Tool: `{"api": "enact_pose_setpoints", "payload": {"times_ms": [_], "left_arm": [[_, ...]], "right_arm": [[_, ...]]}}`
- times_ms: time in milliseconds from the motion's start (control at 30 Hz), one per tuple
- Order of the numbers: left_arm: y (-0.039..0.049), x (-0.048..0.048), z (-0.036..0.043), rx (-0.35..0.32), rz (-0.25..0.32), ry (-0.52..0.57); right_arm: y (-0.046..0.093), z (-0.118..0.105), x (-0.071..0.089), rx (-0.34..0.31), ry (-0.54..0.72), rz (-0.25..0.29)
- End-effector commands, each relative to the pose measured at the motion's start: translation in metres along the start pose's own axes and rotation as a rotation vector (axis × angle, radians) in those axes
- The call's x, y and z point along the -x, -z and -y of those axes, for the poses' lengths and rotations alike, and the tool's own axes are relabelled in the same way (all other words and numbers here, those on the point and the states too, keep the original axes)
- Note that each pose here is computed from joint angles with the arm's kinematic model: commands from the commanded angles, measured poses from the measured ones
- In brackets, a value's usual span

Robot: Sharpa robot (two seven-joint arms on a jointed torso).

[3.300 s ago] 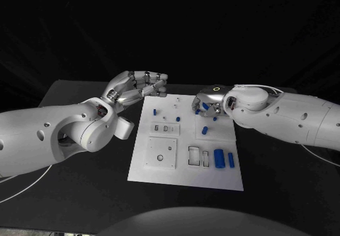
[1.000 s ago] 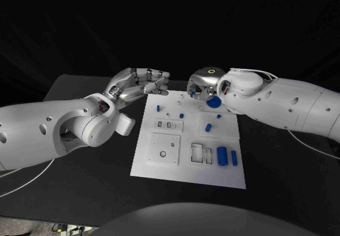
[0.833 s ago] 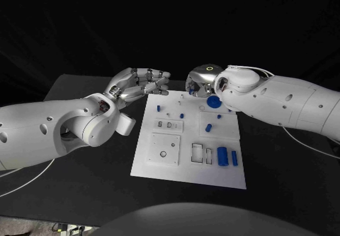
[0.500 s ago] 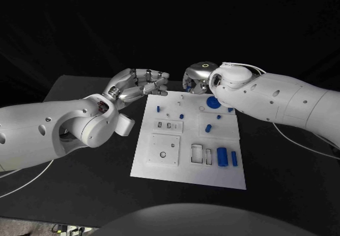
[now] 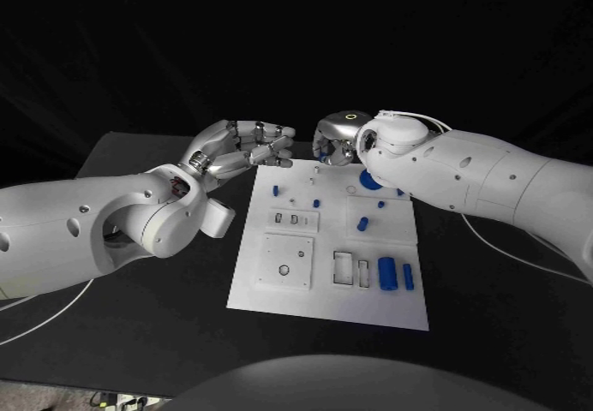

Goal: Assemble the parts on the task board

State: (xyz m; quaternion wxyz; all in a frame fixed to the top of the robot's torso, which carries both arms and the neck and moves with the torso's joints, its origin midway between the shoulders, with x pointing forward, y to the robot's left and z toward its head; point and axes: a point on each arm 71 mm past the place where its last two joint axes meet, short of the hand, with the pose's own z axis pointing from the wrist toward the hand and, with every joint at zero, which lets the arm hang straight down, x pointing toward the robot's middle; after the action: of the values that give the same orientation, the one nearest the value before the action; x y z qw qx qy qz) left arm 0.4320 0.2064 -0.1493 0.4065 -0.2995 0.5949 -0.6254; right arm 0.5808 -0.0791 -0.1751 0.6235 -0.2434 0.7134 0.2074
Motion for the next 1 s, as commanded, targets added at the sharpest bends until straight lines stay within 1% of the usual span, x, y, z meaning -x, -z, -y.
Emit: {"api": "enact_pose_setpoints", "payload": {"times_ms": [33, 367, 833, 1000], "left_arm": [[-0.0009, -0.0012, 0.0010, -0.008, -0.001, 0.004], [-0.0004, -0.0013, 0.0012, -0.007, 0.000, 0.004], [-0.0005, 0.0002, 0.0006, -0.004, 0.004, 0.001], [0.0000, 0.0002, 0.0007, -0.004, 0.004, 0.002]], "right_arm": [[-0.003, -0.003, -0.003, 0.006, -0.007, -0.034], [-0.007, -0.011, -0.006, 0.015, -0.009, -0.050], [-0.010, -0.015, -0.010, 0.014, -0.007, -0.072], [-0.011, -0.016, -0.014, 0.011, 0.001, -0.085]]}}
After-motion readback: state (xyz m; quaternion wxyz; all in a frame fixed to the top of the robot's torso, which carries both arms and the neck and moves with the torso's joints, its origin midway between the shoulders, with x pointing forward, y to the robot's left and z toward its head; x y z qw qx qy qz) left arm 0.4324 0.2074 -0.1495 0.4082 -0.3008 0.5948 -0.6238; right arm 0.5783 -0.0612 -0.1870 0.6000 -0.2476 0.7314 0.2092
